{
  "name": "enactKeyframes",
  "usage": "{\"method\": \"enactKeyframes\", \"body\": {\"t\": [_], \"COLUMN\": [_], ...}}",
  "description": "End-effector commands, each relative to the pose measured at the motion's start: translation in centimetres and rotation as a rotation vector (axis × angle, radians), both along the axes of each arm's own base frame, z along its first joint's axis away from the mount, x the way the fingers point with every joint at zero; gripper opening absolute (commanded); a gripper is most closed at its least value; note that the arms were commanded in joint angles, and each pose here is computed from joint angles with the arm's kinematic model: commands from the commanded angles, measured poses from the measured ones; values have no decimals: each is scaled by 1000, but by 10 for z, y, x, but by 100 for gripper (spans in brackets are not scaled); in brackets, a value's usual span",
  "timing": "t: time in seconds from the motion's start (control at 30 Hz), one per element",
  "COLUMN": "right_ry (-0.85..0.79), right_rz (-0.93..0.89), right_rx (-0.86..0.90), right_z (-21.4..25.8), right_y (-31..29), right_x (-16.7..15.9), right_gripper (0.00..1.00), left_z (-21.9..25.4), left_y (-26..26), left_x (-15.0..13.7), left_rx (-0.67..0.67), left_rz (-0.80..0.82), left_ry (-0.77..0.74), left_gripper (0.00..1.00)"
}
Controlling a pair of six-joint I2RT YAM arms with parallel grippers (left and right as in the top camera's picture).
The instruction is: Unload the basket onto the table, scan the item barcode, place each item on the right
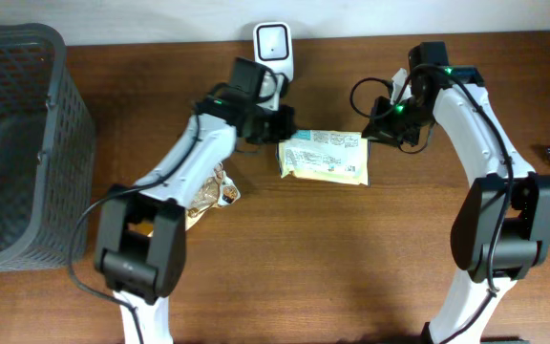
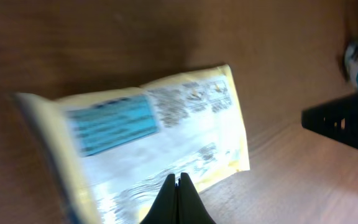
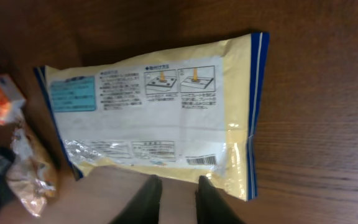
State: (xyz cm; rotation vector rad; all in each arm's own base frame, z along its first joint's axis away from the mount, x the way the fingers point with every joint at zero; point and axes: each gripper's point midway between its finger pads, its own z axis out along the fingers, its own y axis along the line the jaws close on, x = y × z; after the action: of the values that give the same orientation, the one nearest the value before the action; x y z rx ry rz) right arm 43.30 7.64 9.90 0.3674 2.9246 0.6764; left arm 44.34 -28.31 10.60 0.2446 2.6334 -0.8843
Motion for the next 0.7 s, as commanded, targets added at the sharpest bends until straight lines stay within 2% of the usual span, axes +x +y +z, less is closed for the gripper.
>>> {"method": "enactKeyframes", "body": {"t": [0.0,0.07,0.23,0.3,0.33,0.4,0.67], "right_ry": [19,30,32,35,35,43,33], "right_rz": [2,-26,-30,-28,-27,-27,21], "right_rx": [-69,-71,-70,-70,-70,-70,-71], "right_z": [-13,-14,-14,-14,-14,-14,-14], "right_y": [-11,-12,-12,-11,-10,-10,10], "right_x": [-2,-1,-2,-2,-3,-4,-6], "right_gripper": [24,23,24,44,49,49,48], "left_z": [-29,-47,-68,-81,-85,-88,-92], "left_y": [-21,-7,15,36,46,57,65], "left_x": [-7,2,13,18,18,15,5], "left_rx": [19,117,183,284,330,375,406], "left_rz": [-23,39,96,153,175,192,189], "left_ry": [44,22,34,29,32,45,94], "left_gripper": [0,0,0,0,0,0,0]}}
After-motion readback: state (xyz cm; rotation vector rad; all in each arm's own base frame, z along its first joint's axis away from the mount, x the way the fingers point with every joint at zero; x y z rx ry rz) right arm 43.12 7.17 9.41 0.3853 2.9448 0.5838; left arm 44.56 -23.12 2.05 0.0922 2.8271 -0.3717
